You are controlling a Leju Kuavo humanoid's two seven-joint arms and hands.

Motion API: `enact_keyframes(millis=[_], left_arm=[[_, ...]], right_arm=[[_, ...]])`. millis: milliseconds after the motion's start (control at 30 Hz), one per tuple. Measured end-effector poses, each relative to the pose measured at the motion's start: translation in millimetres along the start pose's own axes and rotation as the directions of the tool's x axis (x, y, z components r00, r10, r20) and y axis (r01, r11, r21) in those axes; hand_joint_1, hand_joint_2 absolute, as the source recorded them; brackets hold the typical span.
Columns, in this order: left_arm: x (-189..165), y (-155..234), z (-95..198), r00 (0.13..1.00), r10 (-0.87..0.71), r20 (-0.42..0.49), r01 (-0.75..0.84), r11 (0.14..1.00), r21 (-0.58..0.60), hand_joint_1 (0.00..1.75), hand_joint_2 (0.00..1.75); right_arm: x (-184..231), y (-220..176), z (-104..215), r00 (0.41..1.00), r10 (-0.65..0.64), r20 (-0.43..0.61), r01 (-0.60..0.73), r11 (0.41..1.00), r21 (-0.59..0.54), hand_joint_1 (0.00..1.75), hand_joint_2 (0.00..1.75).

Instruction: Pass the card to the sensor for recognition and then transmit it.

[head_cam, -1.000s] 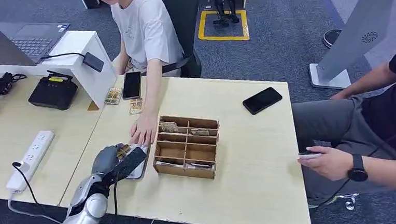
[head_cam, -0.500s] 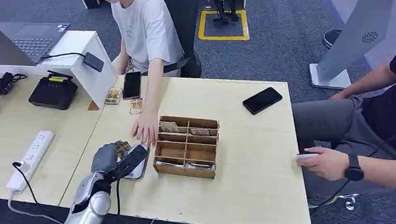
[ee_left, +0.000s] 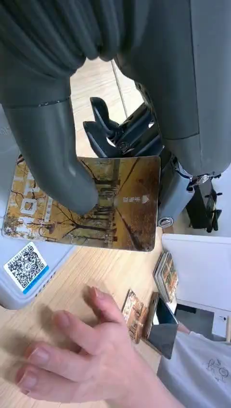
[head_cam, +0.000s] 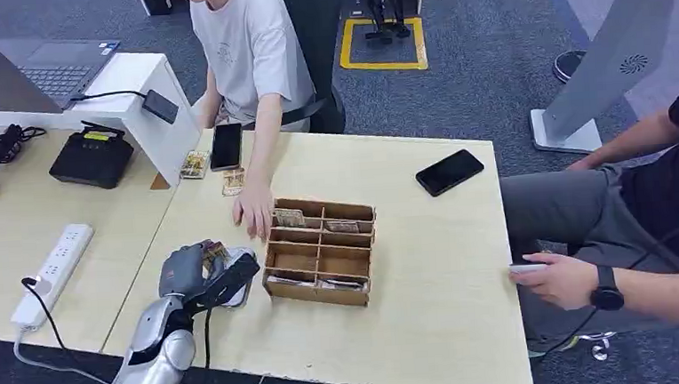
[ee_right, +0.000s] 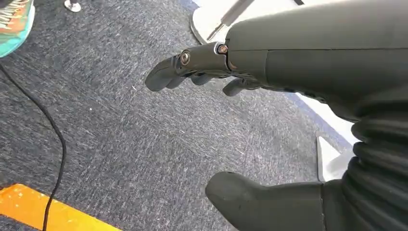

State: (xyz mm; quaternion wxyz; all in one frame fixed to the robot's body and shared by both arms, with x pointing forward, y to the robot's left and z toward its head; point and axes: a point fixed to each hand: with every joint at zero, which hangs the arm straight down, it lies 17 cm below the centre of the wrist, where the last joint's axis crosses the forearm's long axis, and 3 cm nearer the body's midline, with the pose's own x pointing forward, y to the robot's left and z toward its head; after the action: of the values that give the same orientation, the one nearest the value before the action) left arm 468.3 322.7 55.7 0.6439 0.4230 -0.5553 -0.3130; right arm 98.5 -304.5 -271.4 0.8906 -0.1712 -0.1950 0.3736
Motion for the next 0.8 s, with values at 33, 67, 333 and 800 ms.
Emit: enact_keyframes(millis=[33,67,333,800], left_arm=[[0.1,0.0,-0.1,1.0,-0.002,0.0,0.002,1.0,0.0,1.75,1.75],[0.2,0.0,-0.2,1.0,-0.008,0.0,0.008,1.0,0.001,1.75,1.75],[3.4,-1.8,-0.4,1.0,-0.011,0.012,0.011,1.0,0.005,1.75,1.75],[29.5,-1.5,2.2,0.742,0.669,0.049,-0.662,0.742,-0.111,1.75,1.75]], right_arm=[[0.3,0.0,0.0,1.0,0.0,0.0,0.0,1.0,0.0,0.0,1.75],[0.5,0.1,0.0,1.0,-0.001,0.001,0.001,1.0,0.0,0.0,1.75],[4.7,0.0,-0.4,1.0,-0.007,0.009,0.007,1.0,-0.002,0.0,1.75],[12.3,-7.5,-1.5,0.999,-0.014,0.041,0.016,0.999,-0.042,0.0,1.75]])
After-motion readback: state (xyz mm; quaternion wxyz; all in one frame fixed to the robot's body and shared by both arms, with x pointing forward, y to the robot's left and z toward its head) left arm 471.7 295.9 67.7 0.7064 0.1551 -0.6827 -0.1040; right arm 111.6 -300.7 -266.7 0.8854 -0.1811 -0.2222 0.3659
